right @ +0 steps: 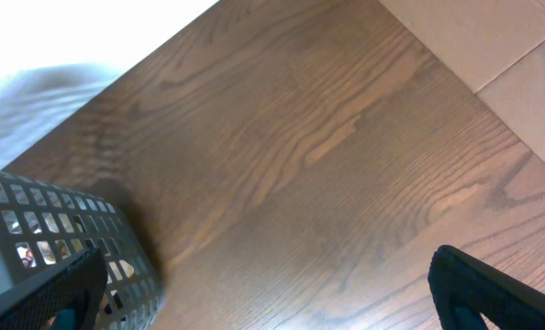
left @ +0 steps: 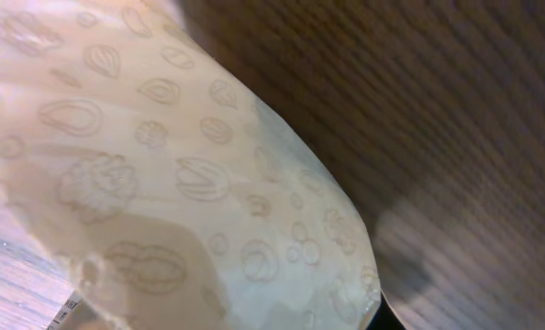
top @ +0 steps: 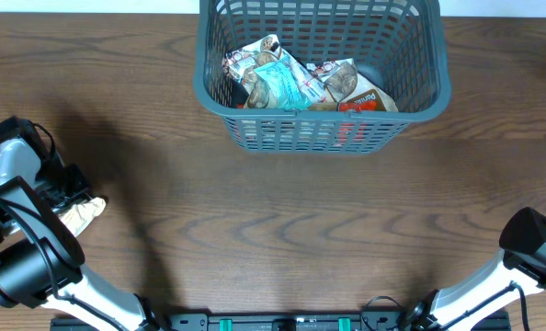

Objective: Pack container
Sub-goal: 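Close left gripper on the tan pouch's edge, then lift the tan pouch and carry it over the basket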

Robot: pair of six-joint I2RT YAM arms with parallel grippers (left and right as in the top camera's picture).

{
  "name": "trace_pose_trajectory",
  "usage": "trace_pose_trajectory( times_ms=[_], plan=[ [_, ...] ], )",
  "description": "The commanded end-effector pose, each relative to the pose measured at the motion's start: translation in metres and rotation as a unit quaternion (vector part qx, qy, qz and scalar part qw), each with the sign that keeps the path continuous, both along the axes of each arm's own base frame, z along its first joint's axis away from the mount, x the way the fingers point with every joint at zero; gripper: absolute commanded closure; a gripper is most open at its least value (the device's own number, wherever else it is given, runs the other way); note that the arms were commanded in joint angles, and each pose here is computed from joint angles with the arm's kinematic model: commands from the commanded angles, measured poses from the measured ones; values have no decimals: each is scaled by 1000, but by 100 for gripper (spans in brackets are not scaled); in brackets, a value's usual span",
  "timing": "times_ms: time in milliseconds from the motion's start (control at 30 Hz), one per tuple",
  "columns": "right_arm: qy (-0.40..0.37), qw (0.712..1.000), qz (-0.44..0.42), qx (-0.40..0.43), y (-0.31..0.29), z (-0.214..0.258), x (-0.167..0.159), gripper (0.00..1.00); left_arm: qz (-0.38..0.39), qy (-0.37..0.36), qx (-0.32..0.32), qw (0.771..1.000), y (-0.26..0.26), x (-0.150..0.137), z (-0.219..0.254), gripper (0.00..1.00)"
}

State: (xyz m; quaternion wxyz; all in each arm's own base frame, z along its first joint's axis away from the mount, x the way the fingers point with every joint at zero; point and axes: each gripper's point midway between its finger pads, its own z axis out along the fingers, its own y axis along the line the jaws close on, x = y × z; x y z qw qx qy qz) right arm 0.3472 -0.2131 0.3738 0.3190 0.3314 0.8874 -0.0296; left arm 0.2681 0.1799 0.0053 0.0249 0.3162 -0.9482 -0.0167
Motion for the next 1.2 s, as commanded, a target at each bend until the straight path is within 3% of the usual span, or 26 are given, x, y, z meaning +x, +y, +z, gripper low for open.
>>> trace_pose_trajectory(
  times_ms=[0, 167, 367, 467, 567, 733, 967, 1067, 1167],
  plan=[
    [1, 1000, -6, 8, 0, -3, 0, 1, 37, -5, 8, 999, 1, 4, 1, 94],
    [1, 1000, -6, 8, 0, -3, 0, 1, 12, -51, 30, 998, -7, 29, 45, 94],
    [1, 1000, -6, 8, 0, -3, 0, 1, -49, -197, 89, 975, -42, 74, 163, 94],
    [1, 1000, -6, 8, 0, -3, 0, 1, -88, -301, 119, 942, -71, 93, 237, 94],
    [1, 1000, -6, 8, 0, -3, 0, 1, -120, -409, 129, 895, -111, 103, 313, 94],
    [1, 1000, -6, 8, 0, -3, 0, 1, -172, -548, 101, 812, -186, 109, 399, 94],
    [1, 1000, -6, 8, 0, -3, 0, 1, -204, -671, 20, 713, -279, 129, 462, 94],
    [1, 1000, -6, 8, 0, -3, 0, 1, -223, -687, -3, 691, -313, 145, 463, 94],
    [1, 1000, -6, 8, 0, -3, 0, 1, -245, -682, -25, 688, -349, 161, 446, 94]
  ],
)
